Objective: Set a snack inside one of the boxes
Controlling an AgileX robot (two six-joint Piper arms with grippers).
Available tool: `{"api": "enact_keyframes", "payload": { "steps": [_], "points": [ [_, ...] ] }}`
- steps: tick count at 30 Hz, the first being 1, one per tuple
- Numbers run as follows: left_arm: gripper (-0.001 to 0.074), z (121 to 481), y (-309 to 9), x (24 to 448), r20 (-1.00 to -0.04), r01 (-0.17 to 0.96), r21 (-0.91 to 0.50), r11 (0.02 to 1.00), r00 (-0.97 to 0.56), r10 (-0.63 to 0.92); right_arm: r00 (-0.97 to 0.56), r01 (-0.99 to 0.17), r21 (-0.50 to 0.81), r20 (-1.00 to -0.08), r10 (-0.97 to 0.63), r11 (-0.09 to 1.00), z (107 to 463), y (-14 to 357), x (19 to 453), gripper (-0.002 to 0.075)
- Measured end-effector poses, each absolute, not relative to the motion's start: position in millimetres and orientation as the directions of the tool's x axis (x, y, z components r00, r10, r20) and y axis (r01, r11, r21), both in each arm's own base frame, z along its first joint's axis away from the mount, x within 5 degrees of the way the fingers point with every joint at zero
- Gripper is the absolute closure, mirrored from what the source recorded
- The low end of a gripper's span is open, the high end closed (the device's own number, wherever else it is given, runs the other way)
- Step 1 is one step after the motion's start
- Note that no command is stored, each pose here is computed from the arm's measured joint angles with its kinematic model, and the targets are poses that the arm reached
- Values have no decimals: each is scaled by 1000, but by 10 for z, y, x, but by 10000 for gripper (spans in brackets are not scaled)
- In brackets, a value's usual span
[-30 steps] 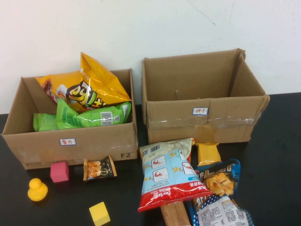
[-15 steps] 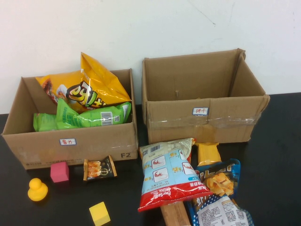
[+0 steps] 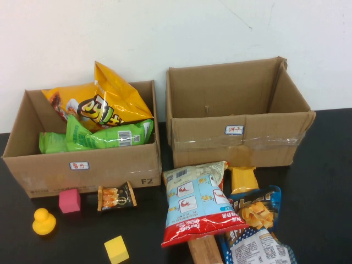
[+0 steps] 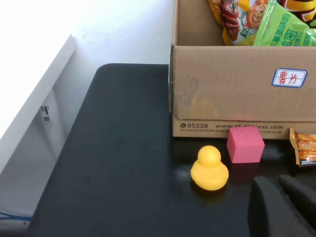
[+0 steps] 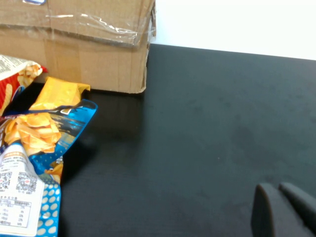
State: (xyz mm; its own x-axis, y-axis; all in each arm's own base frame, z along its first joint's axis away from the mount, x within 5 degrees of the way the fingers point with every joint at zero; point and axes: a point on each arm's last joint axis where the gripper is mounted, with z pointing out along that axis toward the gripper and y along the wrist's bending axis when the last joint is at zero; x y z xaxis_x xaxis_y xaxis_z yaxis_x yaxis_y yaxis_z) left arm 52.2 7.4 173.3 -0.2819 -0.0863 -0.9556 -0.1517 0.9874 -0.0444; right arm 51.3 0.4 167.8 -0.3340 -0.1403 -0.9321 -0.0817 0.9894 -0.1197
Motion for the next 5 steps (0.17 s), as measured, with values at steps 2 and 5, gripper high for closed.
{"api": "enact_keyframes", "payload": {
  "steps": [2, 5],
  "points": [
    [736, 1733, 74, 522, -956, -152, -44, 987, -282, -86, -334, -82, -120, -932, -140, 989, 1678, 4, 513, 727],
    [736, 1733, 74, 522, -955, -152, -46, 987, -282, -88, -334, -82, -120, -932, -140, 989, 1678, 4, 513, 727]
  ]
}}
